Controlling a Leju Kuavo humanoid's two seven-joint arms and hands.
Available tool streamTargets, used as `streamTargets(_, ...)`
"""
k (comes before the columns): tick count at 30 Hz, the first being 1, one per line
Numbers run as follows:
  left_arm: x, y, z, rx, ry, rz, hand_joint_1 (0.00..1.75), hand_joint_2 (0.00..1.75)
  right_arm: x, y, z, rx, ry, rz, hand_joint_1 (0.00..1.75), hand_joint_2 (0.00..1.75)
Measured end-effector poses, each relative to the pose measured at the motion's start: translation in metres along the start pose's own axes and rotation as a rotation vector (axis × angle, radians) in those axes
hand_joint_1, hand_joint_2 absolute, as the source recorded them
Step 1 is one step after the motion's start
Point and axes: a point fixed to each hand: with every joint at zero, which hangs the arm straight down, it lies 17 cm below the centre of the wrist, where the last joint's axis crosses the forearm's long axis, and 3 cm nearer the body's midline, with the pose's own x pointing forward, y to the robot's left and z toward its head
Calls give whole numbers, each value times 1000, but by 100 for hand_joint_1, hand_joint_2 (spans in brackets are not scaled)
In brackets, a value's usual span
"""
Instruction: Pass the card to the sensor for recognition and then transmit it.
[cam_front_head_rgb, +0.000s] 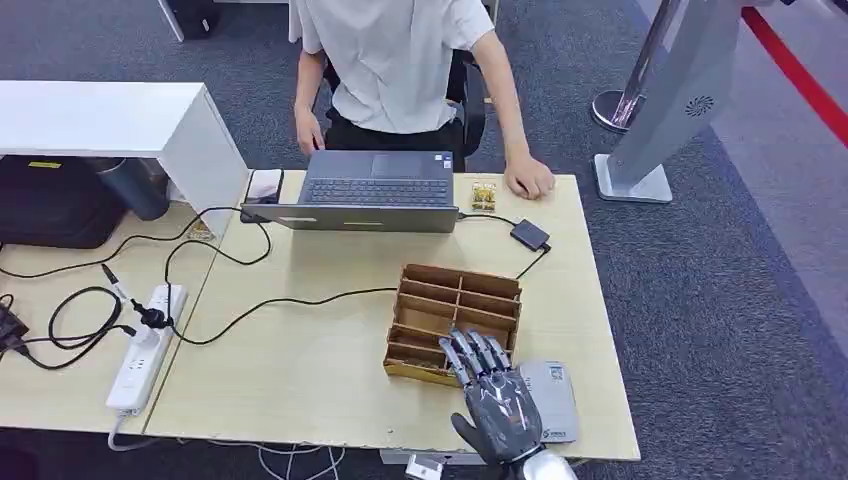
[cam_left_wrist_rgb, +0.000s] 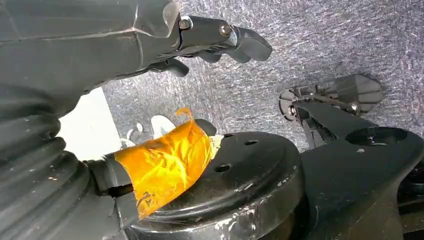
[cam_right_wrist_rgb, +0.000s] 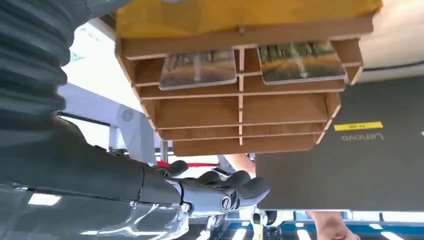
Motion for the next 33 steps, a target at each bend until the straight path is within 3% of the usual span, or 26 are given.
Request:
streamTargets(12, 0, 0, 0, -1, 1, -6, 0, 175, 2, -6, -14, -23, 14, -32, 0, 175)
streamTargets(33, -1, 0, 0, -5, 3, -19, 0, 175, -13, 10, -9, 20, 55, -32, 0, 175)
